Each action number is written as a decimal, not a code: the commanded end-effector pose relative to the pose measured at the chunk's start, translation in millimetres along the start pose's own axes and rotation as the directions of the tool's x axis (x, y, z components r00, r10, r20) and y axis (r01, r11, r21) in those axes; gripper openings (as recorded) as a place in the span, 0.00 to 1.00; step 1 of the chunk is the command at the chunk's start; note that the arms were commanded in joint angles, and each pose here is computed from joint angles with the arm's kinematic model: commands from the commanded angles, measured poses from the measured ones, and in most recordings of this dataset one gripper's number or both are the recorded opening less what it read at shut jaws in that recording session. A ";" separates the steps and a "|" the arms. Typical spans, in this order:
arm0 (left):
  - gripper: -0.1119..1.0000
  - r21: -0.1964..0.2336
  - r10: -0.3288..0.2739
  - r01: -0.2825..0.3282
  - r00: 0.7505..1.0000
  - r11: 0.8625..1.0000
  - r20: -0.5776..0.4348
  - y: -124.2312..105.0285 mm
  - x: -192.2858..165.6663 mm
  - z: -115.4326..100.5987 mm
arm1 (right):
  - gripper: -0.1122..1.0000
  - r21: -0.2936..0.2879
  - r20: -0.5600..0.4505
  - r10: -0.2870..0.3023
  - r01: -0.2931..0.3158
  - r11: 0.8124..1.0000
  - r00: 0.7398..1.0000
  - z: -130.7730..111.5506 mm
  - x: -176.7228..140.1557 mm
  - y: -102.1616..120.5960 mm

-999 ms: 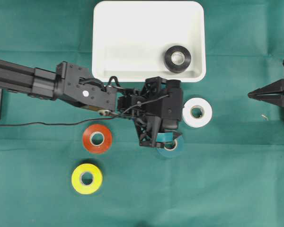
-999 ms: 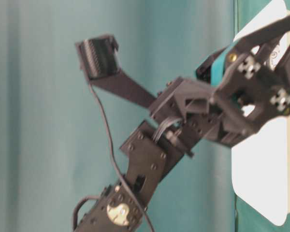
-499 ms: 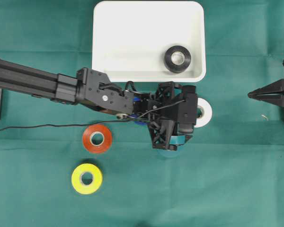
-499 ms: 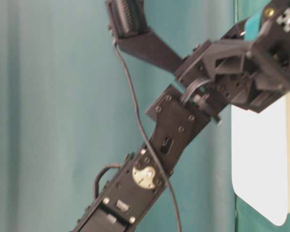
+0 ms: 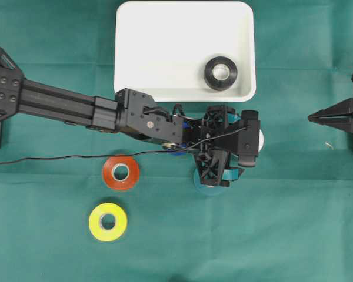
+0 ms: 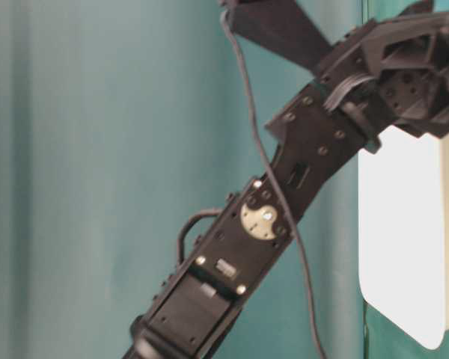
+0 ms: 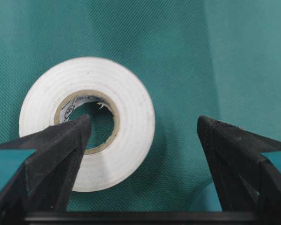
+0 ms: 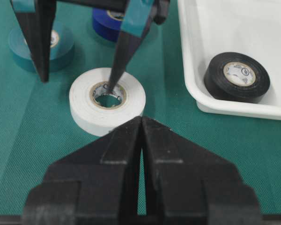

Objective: Put the tape into the white case with the left arm.
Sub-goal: 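Reach the left gripper right over the white tape roll, then close the left gripper inside the white roll's hole, then lift the white roll and carry it into the white case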

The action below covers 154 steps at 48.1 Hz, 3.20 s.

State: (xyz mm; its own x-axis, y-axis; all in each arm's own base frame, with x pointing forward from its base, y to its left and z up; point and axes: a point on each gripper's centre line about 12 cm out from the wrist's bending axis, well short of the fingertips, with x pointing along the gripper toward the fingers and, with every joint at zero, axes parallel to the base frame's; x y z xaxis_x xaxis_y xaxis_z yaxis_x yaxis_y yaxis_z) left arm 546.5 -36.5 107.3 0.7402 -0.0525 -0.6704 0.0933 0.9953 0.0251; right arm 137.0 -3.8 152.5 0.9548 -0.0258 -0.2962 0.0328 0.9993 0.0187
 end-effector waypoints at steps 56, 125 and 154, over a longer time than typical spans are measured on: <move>0.37 -0.012 0.008 -0.009 0.998 1.000 -0.059 10.5 -1.9 15.2 | 0.02 0.002 0.017 0.001 -0.001 1.000 1.000 4.7 0.7 0.2; 0.35 0.033 0.104 -0.105 0.994 0.994 0.035 69.5 -116.0 44.5 | 0.02 0.000 0.018 0.001 -0.001 1.000 1.000 4.4 0.6 0.2; 0.35 0.038 0.257 -0.257 0.966 0.966 0.029 165.4 -111.7 13.5 | 0.02 0.002 0.018 0.001 -0.001 1.000 1.000 4.4 0.6 0.2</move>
State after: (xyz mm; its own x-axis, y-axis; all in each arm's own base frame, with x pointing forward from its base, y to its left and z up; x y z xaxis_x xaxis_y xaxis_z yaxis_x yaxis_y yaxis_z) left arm 484.6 123.2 178.7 0.7241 0.1799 -0.6658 -0.0478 0.9762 0.2117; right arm 136.4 -3.7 150.7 0.9548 -0.0254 -0.2963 0.0324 0.9993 0.0189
